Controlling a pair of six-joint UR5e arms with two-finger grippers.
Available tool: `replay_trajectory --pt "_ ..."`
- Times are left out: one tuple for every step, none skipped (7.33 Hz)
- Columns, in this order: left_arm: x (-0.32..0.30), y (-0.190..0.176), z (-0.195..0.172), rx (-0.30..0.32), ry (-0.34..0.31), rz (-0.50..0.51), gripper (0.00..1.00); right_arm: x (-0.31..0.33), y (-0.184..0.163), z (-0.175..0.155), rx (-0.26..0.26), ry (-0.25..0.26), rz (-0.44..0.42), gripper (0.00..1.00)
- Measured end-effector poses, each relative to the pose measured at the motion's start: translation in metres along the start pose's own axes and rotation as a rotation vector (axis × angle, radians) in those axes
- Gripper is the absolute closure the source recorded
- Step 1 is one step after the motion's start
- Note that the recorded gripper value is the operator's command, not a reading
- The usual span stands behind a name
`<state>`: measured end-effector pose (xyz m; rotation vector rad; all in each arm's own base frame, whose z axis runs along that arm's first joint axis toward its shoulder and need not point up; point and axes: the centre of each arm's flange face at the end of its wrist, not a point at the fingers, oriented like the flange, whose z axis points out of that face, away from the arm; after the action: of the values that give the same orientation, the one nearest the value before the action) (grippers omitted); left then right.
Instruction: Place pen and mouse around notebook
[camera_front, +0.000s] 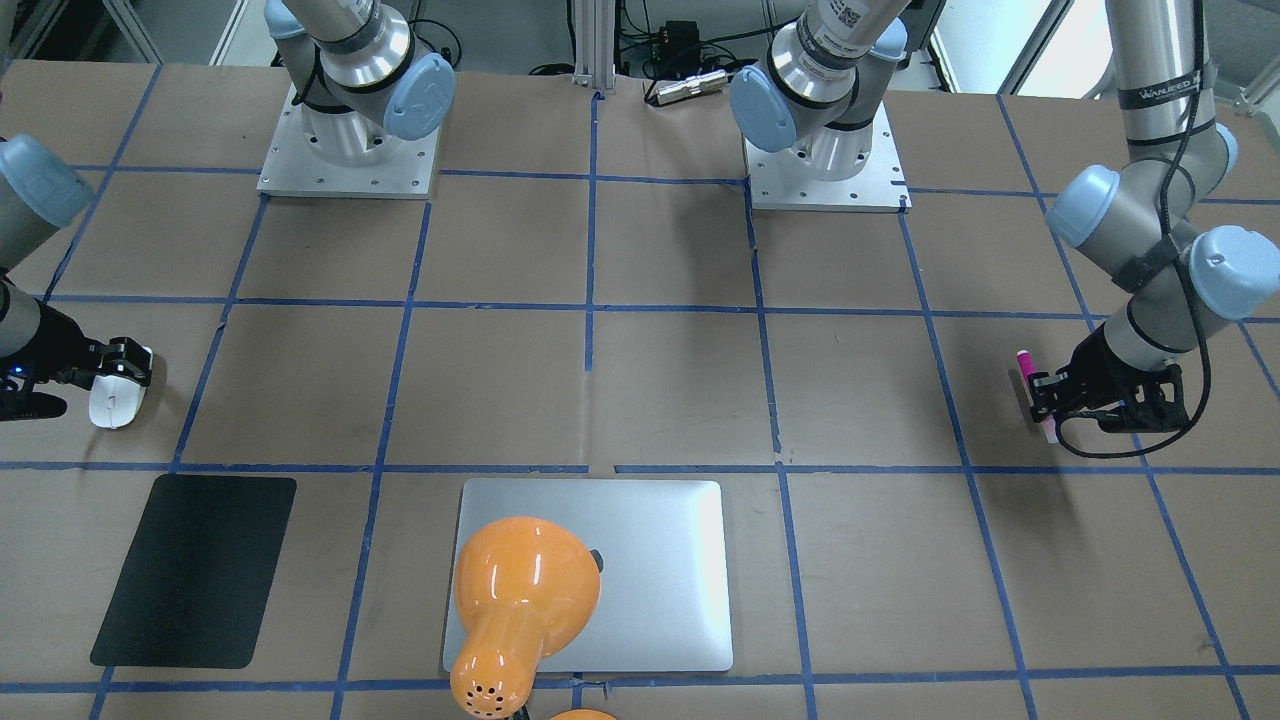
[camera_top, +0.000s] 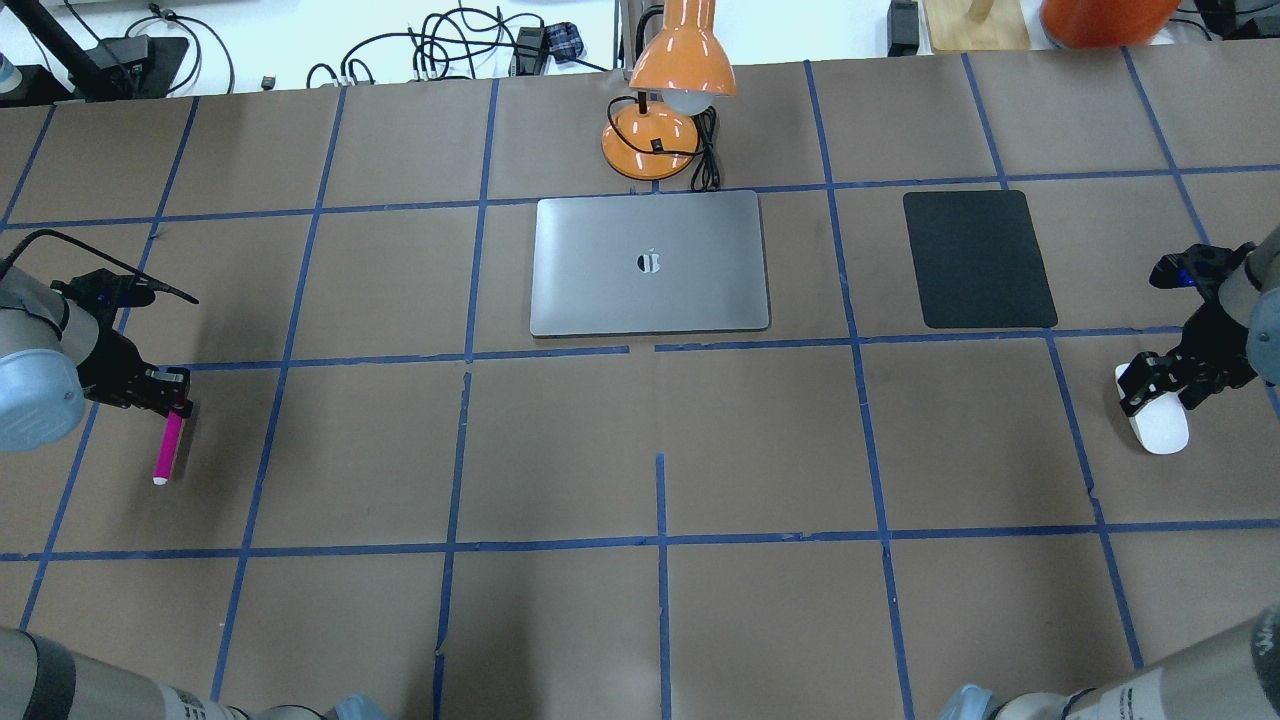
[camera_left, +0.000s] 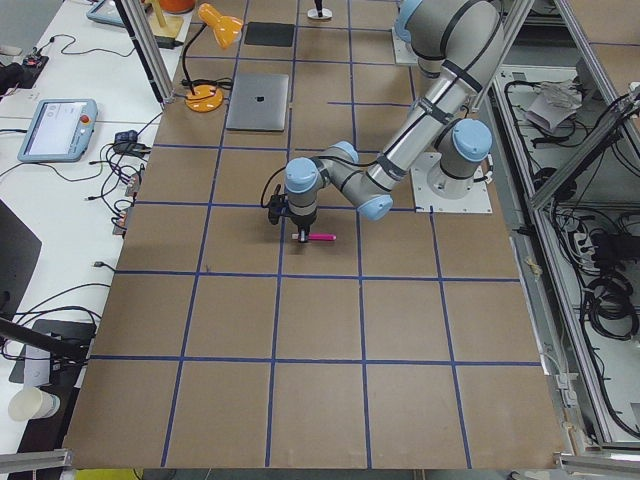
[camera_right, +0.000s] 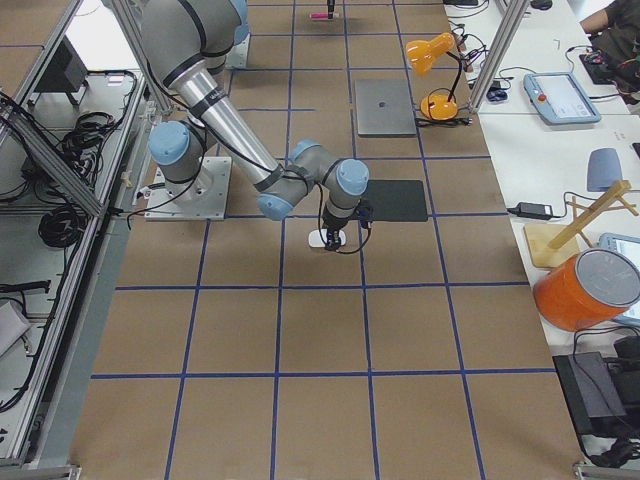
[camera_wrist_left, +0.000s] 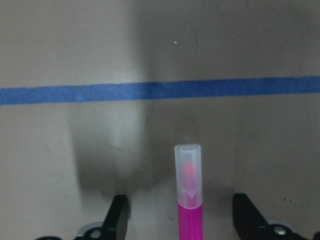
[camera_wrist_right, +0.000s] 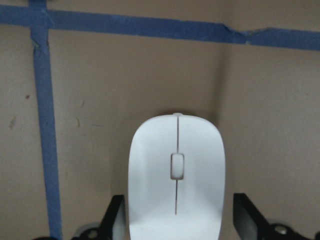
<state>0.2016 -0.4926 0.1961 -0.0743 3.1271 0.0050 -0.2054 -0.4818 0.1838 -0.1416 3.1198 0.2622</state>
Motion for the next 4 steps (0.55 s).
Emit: replay_trajectory --pt "0.036 -0.007 -0.015 0.003 -0.003 -0.081 1.0 0.001 -0.002 -0.008 0.005 0.019 0.001 0.87" --pt "0.086 -0.014 -0.029 0.007 -0.006 -0.181 1.0 0.0 -0.009 -0.022 0.009 0.048 -0.002 0.87" --pt "0.142 -0.018 -0.04 0.015 -0.007 -0.305 1.0 -0.005 -0.024 -0.043 0.016 0.068 -0.007 0.87" --pt "0.203 -0.018 -0.047 0.027 -0.004 -0.432 1.0 -0.021 -0.051 -0.07 0.028 0.081 -0.009 0.87"
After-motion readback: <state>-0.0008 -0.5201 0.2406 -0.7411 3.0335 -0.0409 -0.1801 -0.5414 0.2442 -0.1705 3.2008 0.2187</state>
